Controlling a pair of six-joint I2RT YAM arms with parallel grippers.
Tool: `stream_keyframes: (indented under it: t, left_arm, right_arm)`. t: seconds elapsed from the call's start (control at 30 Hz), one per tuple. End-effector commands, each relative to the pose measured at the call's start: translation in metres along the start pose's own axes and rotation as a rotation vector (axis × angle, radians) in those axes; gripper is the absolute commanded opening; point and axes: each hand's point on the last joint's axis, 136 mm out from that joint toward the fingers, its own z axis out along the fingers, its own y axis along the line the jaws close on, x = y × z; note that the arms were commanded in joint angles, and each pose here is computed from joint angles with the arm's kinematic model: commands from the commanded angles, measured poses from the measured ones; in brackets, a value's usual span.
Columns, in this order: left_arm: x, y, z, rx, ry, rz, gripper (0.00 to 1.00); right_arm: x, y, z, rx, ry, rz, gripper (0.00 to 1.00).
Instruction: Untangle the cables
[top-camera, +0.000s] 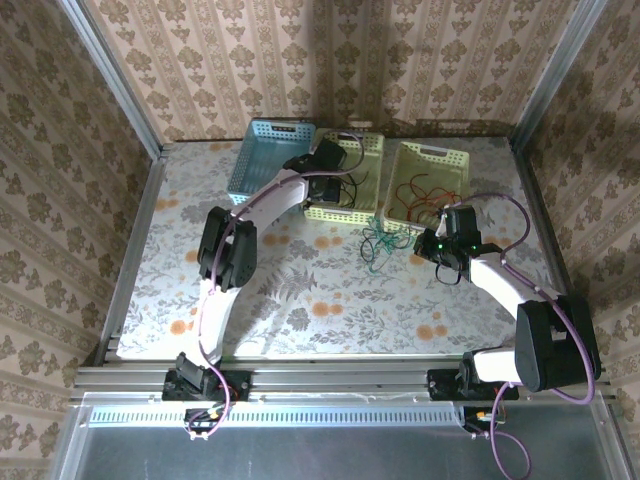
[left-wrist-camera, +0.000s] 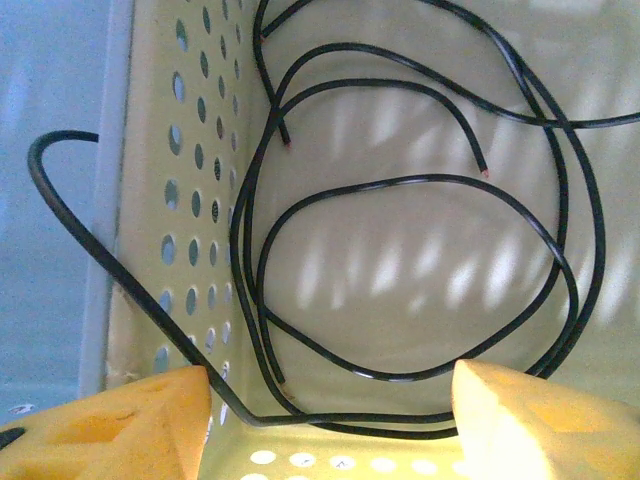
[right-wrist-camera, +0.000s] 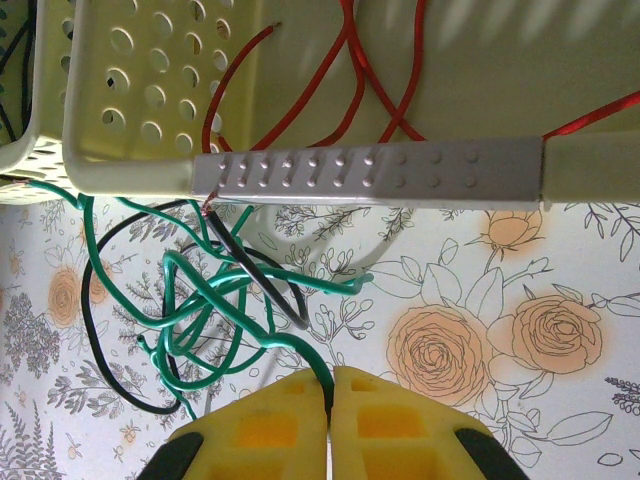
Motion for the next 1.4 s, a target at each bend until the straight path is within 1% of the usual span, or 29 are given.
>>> stream_keyframes:
  t: [0.0, 0.13, 0.27, 0.43, 0.57, 0.7, 0.77, 0.83, 0.93, 1.03, 1.17, 1.2, 1.27, 1.3, 1.37]
  left_arm:
    - [0.013, 0.004, 0.001, -0.082, 0.052, 0.003, 0.68]
    - [0.016, 0.001, 0.006, -0.093, 0.067, -0.005, 0.69]
    - [0.016, -0.006, 0.015, -0.074, 0.074, 0.001, 0.70]
    - [0.009, -0.017, 0.024, -0.045, 0.057, 0.029, 0.70]
    - [-0.010, -0.028, 0.013, -0.006, -0.019, 0.041, 0.70]
    - [-0.042, -0.043, -0.024, 0.060, -0.180, 0.094, 0.74]
    - [-0.058, -0.048, -0.047, 0.103, -0.272, 0.091, 0.75]
    - [-0.069, -0.042, -0.068, 0.144, -0.342, 0.042, 0.76]
    - [-0.080, -0.025, -0.090, 0.208, -0.386, -0.065, 0.76]
    - [-0.079, 0.007, -0.098, 0.227, -0.394, -0.200, 0.76]
    - [-0.061, 0.056, -0.093, 0.176, -0.381, -0.353, 0.77]
    - [-0.055, 0.066, -0.092, 0.163, -0.379, -0.381, 0.79]
    - [-0.045, 0.079, -0.090, 0.149, -0.371, -0.412, 0.80]
    - [-0.040, 0.083, -0.090, 0.145, -0.372, -0.417, 0.82]
    - [-0.034, 0.087, -0.092, 0.133, -0.375, -0.418, 0.85]
  right_arm:
    - [0.002, 0.000, -0.005, 0.007, 0.000, -0.020, 0.09]
    - [0.002, 0.000, -0.006, 0.008, 0.000, -0.021, 0.09]
    - [0.002, -0.001, -0.007, 0.012, -0.005, -0.023, 0.09]
    - [0.002, -0.001, -0.008, 0.015, -0.007, -0.025, 0.09]
    - [0.002, 0.000, -0.009, 0.008, -0.004, -0.031, 0.09]
    - [0.002, 0.001, -0.009, 0.008, 0.003, -0.034, 0.09]
    - [0.002, 0.002, -0.009, 0.001, 0.004, -0.036, 0.09]
    - [0.001, 0.007, -0.009, -0.014, 0.011, -0.046, 0.09]
    - [-0.001, 0.020, -0.012, -0.056, 0.010, -0.075, 0.10]
    - [-0.007, 0.035, -0.018, -0.088, -0.010, -0.104, 0.10]
    - [-0.012, 0.051, -0.023, -0.095, -0.022, -0.144, 0.14]
    - [-0.013, 0.054, -0.024, -0.091, -0.026, -0.162, 0.18]
    - [-0.013, 0.059, -0.025, -0.077, -0.031, -0.184, 0.33]
    - [-0.015, 0.059, -0.026, -0.068, -0.037, -0.188, 0.39]
    - [-0.018, 0.058, -0.028, -0.048, -0.057, -0.190, 0.45]
